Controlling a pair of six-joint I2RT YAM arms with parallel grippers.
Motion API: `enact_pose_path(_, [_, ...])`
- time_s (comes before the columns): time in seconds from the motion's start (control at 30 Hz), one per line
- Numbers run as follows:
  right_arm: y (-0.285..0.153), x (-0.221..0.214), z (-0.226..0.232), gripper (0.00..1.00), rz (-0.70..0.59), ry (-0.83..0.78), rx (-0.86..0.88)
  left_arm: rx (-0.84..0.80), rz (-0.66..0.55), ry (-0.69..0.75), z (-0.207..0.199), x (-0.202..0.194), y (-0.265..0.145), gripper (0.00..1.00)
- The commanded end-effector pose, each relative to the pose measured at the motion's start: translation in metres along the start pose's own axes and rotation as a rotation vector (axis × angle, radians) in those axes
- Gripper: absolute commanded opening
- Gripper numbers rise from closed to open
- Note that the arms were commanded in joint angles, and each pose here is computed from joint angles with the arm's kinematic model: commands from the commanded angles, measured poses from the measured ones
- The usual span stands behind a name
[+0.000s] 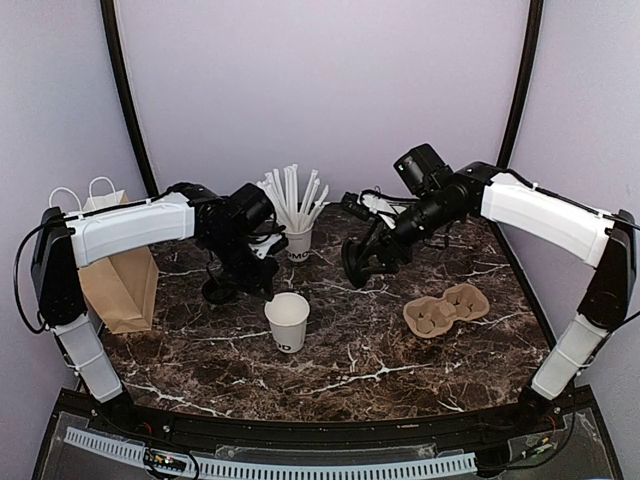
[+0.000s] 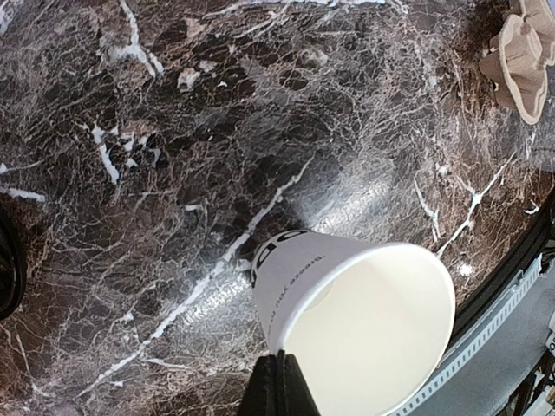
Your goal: Pack the takeout coffee
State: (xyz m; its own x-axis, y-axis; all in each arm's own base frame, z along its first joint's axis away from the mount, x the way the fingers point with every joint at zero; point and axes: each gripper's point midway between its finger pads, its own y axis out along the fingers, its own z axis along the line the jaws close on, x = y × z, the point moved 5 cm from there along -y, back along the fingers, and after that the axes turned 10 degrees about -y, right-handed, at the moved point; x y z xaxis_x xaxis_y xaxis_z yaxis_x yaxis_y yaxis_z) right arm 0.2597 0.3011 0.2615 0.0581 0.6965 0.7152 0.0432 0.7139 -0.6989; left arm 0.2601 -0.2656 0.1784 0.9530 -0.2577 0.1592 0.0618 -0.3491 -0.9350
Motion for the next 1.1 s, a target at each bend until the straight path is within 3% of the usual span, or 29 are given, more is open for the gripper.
enact_pose_path(0.0, [-0.011, 0.006, 0.009, 0.66, 0.000, -0.042, -0.019, -0.002, -0.038, 0.037, -0.011, 0.007, -0.013, 0.00])
enact_pose_path(0.17, [-0.012, 0.006, 0.016, 0.66, 0.023, -0.077, -0.020, -0.013, -0.096, 0.060, -0.020, 0.024, -0.019, 0.00])
enact_pose_path(0.6, [0.009, 0.000, 0.050, 0.66, 0.188, -0.211, 0.042, -0.086, -0.065, 0.080, -0.039, 0.035, 0.006, 0.00])
enact_pose_path(0.77, [0.019, 0.010, 0.052, 0.67, 0.250, -0.258, 0.056, -0.110, -0.068, 0.082, -0.046, 0.034, 0.001, 0.30])
enact_pose_path(1.07, [0.053, 0.025, 0.040, 0.64, 0.374, -0.288, 0.080, -0.051, -0.193, 0.037, -0.036, 0.031, -0.038, 0.39])
